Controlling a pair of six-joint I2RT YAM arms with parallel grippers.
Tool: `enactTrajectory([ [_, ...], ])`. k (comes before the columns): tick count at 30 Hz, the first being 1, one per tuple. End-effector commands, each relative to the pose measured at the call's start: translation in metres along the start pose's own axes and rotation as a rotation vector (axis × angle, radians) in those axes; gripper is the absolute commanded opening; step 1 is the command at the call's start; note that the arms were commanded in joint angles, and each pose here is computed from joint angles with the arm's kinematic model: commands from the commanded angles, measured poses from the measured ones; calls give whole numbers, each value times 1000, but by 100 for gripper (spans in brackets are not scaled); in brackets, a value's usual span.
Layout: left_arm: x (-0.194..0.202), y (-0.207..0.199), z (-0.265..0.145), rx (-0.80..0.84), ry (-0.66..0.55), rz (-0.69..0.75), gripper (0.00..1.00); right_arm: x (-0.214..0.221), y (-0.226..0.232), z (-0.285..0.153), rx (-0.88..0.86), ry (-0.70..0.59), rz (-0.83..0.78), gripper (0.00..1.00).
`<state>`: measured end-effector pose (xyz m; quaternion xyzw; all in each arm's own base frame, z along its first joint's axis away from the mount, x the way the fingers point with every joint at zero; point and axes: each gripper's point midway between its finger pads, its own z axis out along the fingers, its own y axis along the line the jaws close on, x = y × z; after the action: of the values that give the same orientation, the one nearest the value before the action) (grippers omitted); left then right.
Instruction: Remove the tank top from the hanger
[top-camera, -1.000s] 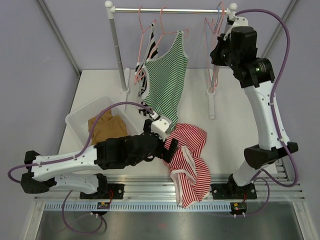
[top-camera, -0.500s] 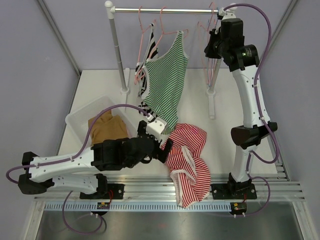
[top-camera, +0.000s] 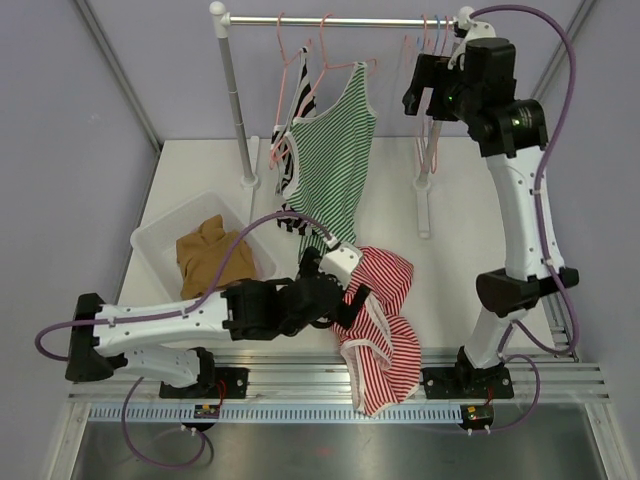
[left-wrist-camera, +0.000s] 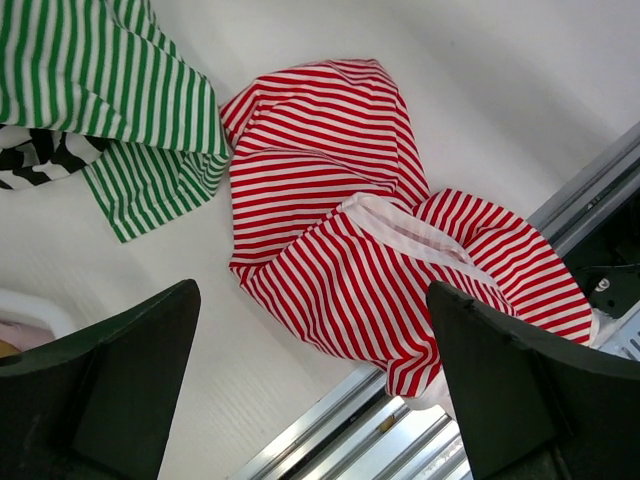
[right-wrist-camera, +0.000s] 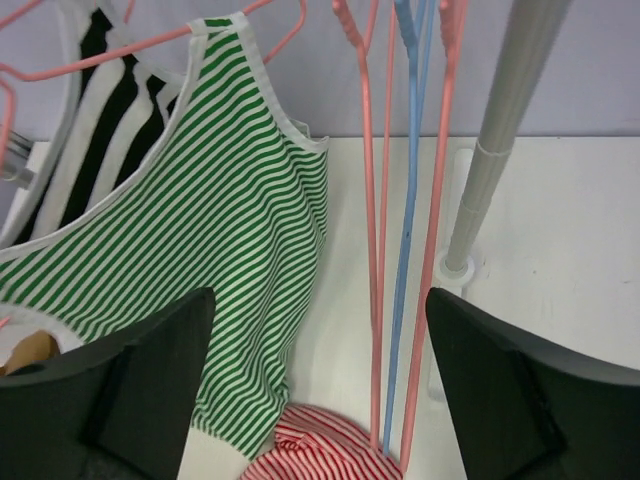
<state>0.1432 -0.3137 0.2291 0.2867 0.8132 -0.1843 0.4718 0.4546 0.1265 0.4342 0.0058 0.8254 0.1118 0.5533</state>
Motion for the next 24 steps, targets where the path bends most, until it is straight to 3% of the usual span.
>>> enactTrajectory([
  [1, 2, -24, 21, 38, -10, -17, 99, -35, 8, -86, -84, -140, -4, 100],
  [5, 30, -45, 55, 48, 74, 39, 99, -11, 19, -143, -200, -118, -15, 100],
  [6, 34, -48, 60, 46, 90, 50, 99, 17, 26, -141, -257, -44, -14, 100],
  [7, 35, -53, 67, 45, 101, 56, 99, 11, 31, -176, -312, -119, -18, 100],
  [9, 55, -59, 83, 39, 158, 91, 99, 41, 40, -186, -403, -74, -20, 99],
  [10, 58, -61, 89, 38, 172, 96, 99, 39, 44, -214, -448, -131, -27, 99],
  [13, 80, -64, 107, 21, 238, 116, 99, 65, 53, -245, -562, -131, -44, 100],
  [16, 106, -64, 124, 21, 311, 102, 99, 84, 58, -266, -632, -138, -56, 99],
  [22, 156, -87, 140, 181, 455, 3, 98, 105, 56, -287, -667, -154, -56, 100],
  [24, 166, -99, 137, 251, 501, -46, 93, 108, 55, -290, -668, -156, -56, 100],
])
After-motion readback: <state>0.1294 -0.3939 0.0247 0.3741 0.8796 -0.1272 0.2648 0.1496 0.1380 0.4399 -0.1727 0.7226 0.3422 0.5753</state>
